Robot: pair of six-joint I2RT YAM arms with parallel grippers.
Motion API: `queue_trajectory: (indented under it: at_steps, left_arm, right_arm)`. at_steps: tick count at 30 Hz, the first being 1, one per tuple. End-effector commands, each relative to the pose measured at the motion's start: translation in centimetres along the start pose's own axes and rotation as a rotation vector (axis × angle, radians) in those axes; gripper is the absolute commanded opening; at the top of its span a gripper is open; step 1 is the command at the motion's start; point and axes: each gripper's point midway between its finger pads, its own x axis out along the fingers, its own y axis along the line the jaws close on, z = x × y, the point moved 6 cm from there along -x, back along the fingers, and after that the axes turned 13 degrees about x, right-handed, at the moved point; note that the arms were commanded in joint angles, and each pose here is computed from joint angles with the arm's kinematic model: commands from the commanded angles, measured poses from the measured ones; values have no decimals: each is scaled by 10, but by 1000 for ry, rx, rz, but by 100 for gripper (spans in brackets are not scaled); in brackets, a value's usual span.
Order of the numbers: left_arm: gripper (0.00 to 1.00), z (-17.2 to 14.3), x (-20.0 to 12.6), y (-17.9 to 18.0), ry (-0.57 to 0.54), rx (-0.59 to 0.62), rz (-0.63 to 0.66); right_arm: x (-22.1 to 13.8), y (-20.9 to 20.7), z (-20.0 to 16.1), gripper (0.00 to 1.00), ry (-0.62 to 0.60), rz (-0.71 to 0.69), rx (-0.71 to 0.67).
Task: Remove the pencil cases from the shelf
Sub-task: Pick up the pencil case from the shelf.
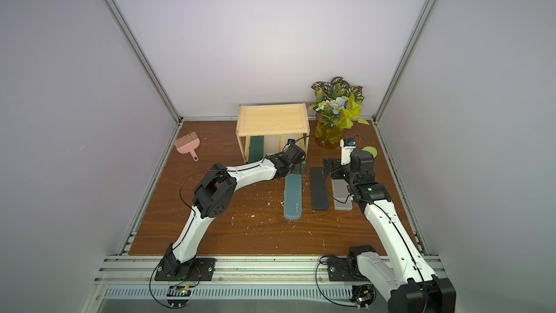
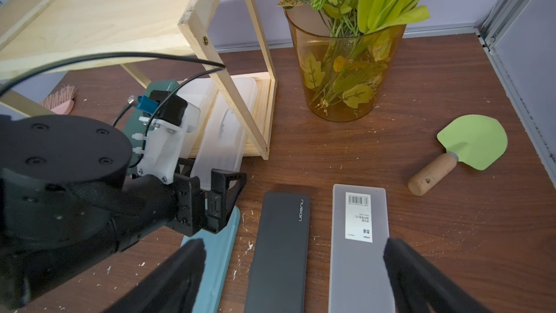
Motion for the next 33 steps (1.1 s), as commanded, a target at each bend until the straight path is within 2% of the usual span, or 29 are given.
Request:
queue_trajectory:
  at_steps: [1,5,11,16,25,33]
  left_arm:
    - [93,4,1,6,3,-7,36]
    - [89,6,-1,6,-2,-6,35]
    - [76,11,-3,5,-7,3,32]
    - [70,16,-9,7,-19,1,38]
    - [67,26,-25,9,-41,0,41]
    - [66,42,-54,5,-89,3,14]
  right_arm:
    - [0,5,3,99,-20,33,-6]
    - [0,6,3,99,-21,36,-6]
    - [0,6,3,99,-20,38,-4]
    - [0,6,2,99,-19,41,-4]
    - [0,7,3,99,-23,49,-3]
    - [-2,9,4,99,-26,63,-3]
